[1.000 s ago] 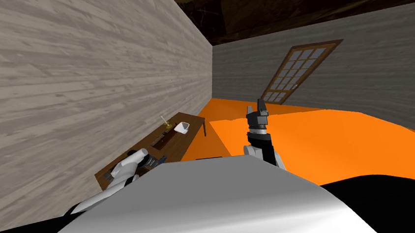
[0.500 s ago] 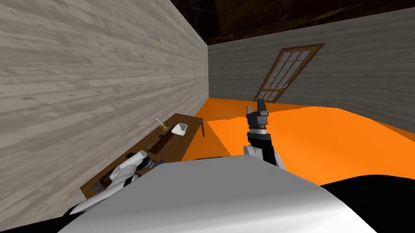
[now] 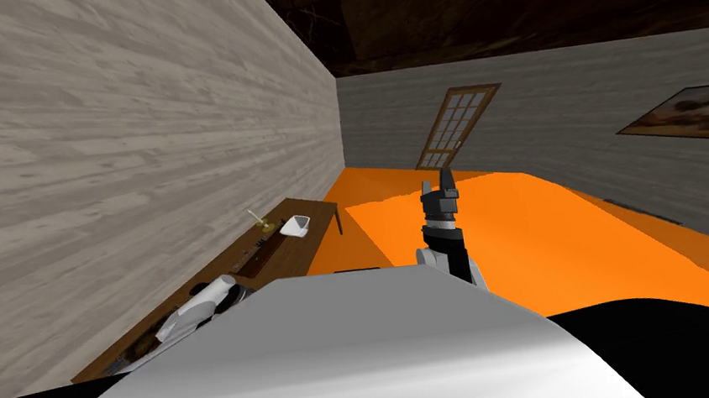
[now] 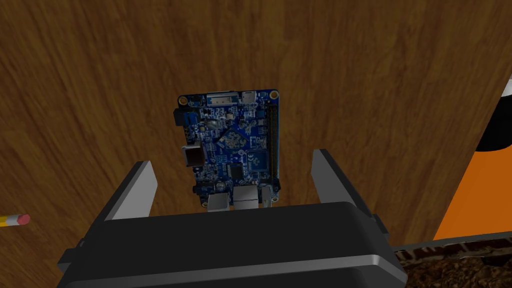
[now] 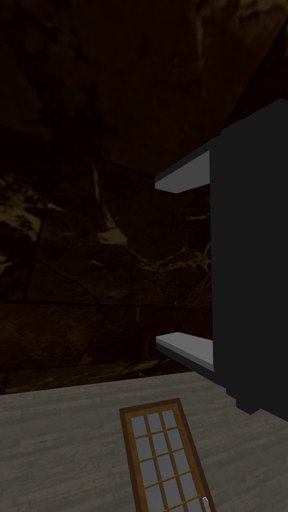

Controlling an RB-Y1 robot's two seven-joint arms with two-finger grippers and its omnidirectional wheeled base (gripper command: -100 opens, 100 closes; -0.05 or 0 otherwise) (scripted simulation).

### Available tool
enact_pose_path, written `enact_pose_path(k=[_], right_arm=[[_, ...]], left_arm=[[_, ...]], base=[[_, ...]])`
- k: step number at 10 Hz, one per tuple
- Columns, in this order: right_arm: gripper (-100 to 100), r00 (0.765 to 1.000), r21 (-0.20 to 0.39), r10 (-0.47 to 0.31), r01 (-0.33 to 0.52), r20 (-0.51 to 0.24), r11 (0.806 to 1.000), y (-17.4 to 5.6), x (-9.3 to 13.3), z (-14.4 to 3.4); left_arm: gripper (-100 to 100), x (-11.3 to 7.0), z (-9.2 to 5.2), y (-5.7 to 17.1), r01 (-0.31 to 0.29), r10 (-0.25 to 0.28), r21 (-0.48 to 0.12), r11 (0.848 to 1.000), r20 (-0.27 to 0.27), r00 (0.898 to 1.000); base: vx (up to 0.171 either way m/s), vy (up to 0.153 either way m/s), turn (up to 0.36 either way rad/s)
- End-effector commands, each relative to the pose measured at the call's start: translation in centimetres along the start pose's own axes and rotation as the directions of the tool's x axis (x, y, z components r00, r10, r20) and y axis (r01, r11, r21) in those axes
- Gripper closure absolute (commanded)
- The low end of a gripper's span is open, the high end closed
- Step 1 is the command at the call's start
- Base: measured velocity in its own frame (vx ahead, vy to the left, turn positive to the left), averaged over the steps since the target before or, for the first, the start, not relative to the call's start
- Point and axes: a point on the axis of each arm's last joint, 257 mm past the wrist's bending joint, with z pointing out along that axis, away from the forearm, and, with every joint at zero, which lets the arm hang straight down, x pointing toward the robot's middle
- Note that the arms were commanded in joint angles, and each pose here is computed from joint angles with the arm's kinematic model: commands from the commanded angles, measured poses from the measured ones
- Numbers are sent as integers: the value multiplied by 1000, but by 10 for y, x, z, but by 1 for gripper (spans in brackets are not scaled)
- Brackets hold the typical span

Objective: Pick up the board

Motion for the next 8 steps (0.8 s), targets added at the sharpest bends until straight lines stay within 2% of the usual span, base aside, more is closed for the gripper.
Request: enact_pose_path(k=[1, 3, 6, 7, 8], right_arm=[[0, 1000, 0, 0, 0, 0, 1000, 0, 0, 0], [0, 1000, 0, 0, 0, 0, 1000, 0, 0, 0], [0, 1000, 0, 0, 0, 0, 1000, 0, 0, 0], [0, 1000, 0, 0, 0, 0, 1000, 0, 0, 0], [0, 1000, 0, 0, 0, 0, 1000, 0, 0, 0]], left_arm=[[-100, -9, 4, 0, 17, -17, 0, 1000, 0, 1000], [-100, -44, 6, -1, 81, -81, 5, 997, 0, 997], [-100, -96, 7, -1, 177, -177, 22, 984, 2, 984], [-100, -87, 8, 1, 158, -158, 18, 987, 2, 987], [100, -89, 8, 0, 160, -160, 20, 987, 1, 987]], base=[[-11, -2, -128], [-15, -9, -279], [-24, -10, -328], [-12, 0, -51], [-3, 0, 10]])
